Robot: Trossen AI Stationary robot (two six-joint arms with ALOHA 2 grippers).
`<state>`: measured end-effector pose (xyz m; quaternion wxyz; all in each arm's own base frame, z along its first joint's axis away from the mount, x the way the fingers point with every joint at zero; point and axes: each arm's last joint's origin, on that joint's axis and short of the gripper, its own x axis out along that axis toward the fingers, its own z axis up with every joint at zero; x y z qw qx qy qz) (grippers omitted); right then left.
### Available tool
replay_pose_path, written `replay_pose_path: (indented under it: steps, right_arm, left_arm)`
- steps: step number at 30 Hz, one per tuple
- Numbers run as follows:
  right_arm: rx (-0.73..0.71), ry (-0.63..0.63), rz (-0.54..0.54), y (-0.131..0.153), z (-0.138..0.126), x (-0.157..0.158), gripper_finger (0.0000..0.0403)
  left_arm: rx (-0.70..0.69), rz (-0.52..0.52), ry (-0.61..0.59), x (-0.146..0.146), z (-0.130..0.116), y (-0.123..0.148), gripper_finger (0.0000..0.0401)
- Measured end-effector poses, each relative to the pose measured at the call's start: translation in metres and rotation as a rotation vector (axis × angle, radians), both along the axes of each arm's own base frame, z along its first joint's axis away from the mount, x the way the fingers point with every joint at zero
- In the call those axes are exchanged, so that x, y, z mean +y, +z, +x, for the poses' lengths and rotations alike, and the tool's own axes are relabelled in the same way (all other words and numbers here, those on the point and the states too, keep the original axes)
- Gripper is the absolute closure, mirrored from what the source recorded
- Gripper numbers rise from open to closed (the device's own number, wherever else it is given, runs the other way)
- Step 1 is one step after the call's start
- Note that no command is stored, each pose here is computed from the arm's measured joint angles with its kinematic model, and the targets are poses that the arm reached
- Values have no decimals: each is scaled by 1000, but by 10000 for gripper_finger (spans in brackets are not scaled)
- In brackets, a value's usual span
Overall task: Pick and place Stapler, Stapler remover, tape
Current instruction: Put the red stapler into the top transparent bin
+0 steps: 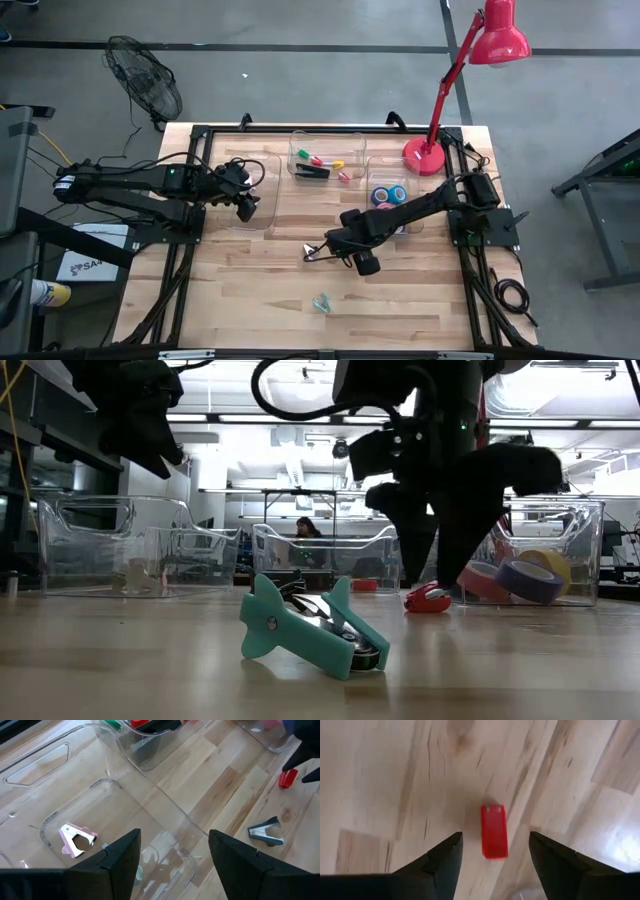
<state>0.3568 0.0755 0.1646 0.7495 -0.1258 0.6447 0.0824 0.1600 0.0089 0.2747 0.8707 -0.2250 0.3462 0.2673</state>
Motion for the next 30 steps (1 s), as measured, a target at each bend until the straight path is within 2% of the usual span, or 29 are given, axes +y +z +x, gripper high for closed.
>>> replay_pose_path:
  steps: [12,27,30]
  right_arm:
    - [-13,0,25,-16,-5,-1,217]
    - [-19,-4,33,-15,-4,-1,343]
    - [-31,-26,75,-9,0,1,348]
  left_arm:
    - [13,0,0,0,-1,-1,171]
    - [22,1,1,0,-2,-1,171]
    - [22,1,1,0,-2,-1,171]
